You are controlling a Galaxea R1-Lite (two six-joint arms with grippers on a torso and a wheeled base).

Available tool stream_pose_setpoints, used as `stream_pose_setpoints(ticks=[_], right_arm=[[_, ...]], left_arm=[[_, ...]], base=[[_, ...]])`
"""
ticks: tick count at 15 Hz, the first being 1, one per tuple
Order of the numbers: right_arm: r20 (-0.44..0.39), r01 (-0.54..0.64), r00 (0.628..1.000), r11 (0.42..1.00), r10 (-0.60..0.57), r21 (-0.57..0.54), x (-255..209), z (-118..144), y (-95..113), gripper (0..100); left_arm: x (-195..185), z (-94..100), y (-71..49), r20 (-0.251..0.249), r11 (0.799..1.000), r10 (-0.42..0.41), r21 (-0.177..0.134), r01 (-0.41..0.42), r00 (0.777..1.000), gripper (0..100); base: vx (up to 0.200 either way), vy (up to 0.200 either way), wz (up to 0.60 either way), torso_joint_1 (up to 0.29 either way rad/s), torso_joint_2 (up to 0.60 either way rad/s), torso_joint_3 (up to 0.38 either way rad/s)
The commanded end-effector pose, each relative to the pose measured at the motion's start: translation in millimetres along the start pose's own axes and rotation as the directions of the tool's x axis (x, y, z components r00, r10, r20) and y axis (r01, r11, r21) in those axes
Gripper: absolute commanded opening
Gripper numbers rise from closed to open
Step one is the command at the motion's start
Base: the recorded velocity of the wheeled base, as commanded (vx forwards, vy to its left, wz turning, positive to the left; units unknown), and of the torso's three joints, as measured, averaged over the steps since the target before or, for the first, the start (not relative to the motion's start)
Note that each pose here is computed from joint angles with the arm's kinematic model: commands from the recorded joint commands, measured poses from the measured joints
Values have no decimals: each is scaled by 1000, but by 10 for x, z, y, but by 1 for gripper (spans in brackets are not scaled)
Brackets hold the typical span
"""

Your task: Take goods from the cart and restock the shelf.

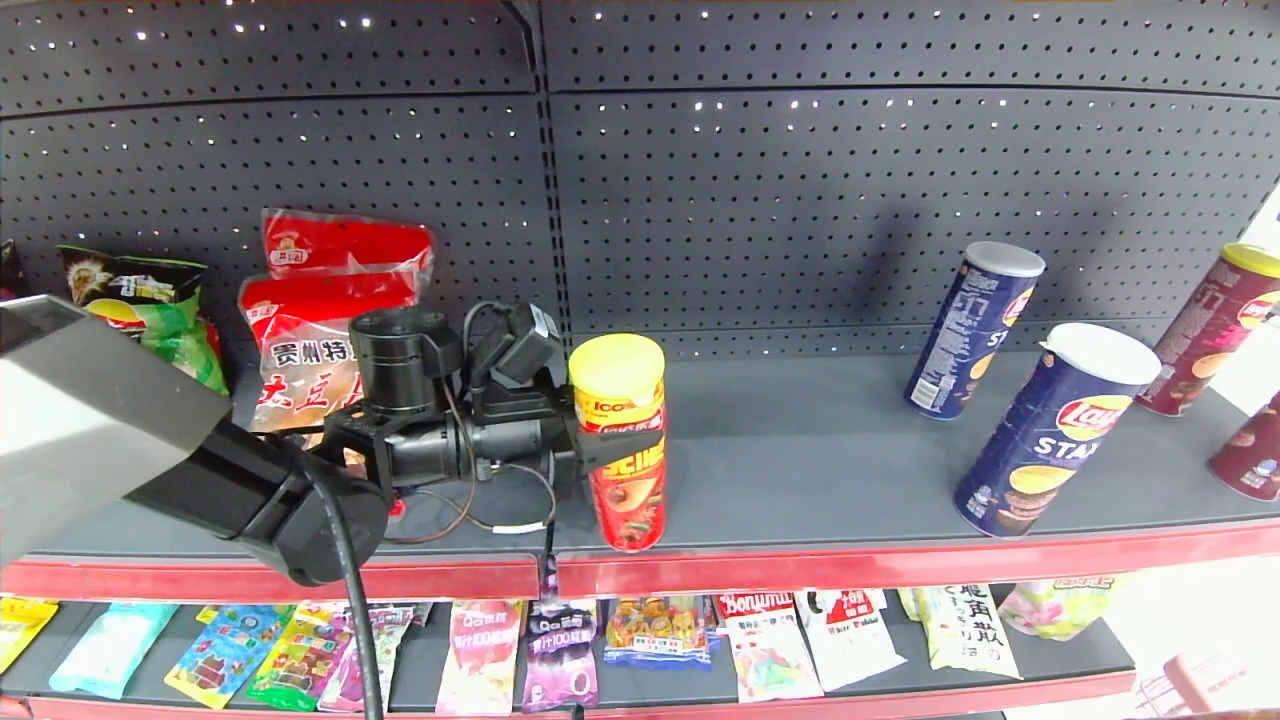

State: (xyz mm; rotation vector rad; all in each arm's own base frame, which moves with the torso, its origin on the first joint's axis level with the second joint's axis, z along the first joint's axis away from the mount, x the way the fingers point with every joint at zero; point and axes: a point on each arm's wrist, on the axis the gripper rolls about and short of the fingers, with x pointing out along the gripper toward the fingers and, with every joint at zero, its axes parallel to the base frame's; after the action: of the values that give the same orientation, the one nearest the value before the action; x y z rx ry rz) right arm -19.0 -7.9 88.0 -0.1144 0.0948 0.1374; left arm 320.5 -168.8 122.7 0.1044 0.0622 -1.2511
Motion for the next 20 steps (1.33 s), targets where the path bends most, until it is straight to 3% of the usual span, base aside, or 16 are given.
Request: stream_pose_setpoints(ticks=[1, 13, 14, 20], right_arm=[[-1, -1, 1000, 1000, 1, 0, 2, 0, 0, 0], [0, -2, 1000, 1000, 2, 0, 0, 0, 0, 0], [-1, -1, 1000, 1000, 1, 0, 2, 0, 0, 0], [-3, -1, 1000, 1000, 1, -1, 2, -1, 0, 0]], left_arm=[[-4, -9, -6, -5, 1000, 1, -6, -1, 1000, 0], [5, -39, -14, -22, 999, 12, -35, -13, 1000, 0], [9, -38, -9, -21, 999, 13, -34, -13, 1000, 100], [-13, -9, -21, -12, 1000, 13, -28, -13, 1000, 100]], base=[[0, 0, 0, 0, 0, 0], [0, 0, 0, 0, 0, 0], [0, 0, 0, 0, 0, 0], [0, 0, 0, 0, 0, 0]])
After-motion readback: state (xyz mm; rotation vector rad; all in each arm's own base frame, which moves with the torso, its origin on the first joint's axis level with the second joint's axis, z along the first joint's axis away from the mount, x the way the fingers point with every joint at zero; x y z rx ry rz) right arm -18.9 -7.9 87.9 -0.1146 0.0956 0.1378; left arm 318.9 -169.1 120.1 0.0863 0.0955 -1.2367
